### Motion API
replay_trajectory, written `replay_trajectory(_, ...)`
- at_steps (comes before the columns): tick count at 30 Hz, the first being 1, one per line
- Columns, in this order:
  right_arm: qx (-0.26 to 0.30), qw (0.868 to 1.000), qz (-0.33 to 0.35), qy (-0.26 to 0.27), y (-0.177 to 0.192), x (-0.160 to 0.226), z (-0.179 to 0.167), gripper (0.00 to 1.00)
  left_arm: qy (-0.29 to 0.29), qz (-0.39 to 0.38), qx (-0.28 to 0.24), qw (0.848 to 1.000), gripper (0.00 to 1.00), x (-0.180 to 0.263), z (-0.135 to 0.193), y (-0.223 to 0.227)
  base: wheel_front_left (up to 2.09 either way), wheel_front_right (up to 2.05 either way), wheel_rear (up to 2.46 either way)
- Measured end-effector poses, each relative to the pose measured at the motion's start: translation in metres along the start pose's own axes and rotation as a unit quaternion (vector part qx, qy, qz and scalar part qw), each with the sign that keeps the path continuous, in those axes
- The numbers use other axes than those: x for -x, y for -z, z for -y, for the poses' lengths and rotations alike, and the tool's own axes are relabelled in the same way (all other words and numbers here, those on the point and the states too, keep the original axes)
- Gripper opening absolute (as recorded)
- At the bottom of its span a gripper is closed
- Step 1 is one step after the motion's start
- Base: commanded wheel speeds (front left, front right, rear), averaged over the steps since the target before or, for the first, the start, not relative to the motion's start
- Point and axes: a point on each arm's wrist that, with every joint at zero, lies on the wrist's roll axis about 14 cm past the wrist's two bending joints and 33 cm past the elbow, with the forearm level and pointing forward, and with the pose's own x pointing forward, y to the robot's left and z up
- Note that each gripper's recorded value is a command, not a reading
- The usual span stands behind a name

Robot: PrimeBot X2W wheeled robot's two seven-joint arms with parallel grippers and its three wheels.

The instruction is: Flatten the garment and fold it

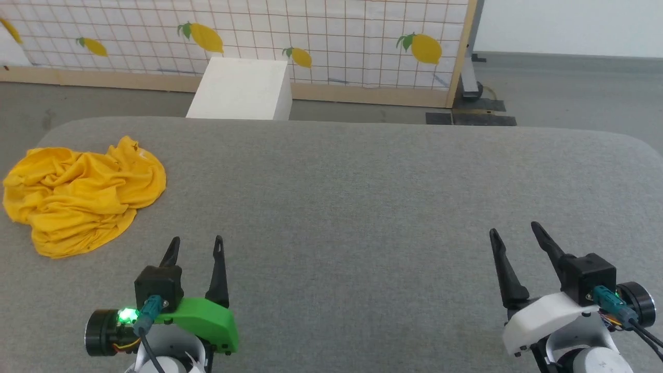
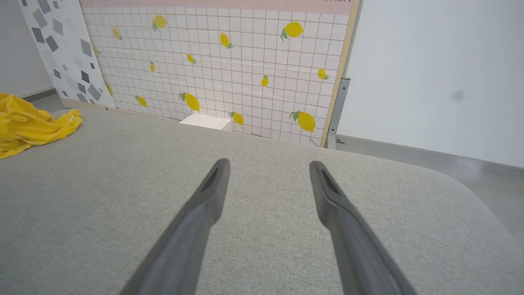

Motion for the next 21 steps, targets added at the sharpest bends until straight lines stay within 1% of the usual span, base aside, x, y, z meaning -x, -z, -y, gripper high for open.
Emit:
replay_trajectory(8,-0.003,1.0,0.004,-0.024,-0.001,-0.009,-0.015,1.0,-0.029,0.003,0.004,1.0,1.0,0.009,-0.017,0.001,0.0,0.0,0.0)
replay_trajectory(9,-0.007,0.999,0.007,-0.043,-0.001,-0.016,-0.027,1.0,-0.051,0.006,0.005,0.999,1.0,0.017,-0.029,0.0,0.0,0.0,0.0)
replay_trajectory(17,-0.011,0.997,0.011,-0.072,-0.002,-0.024,-0.047,1.0,-0.082,0.012,0.004,0.997,1.0,0.029,-0.048,0.0,0.0,0.0,0.0)
replay_trajectory(21,-0.012,0.996,0.014,-0.085,-0.004,-0.029,-0.056,1.0,-0.098,0.017,0.012,0.995,1.0,0.035,-0.057,-0.002,0.0,0.0,0.0)
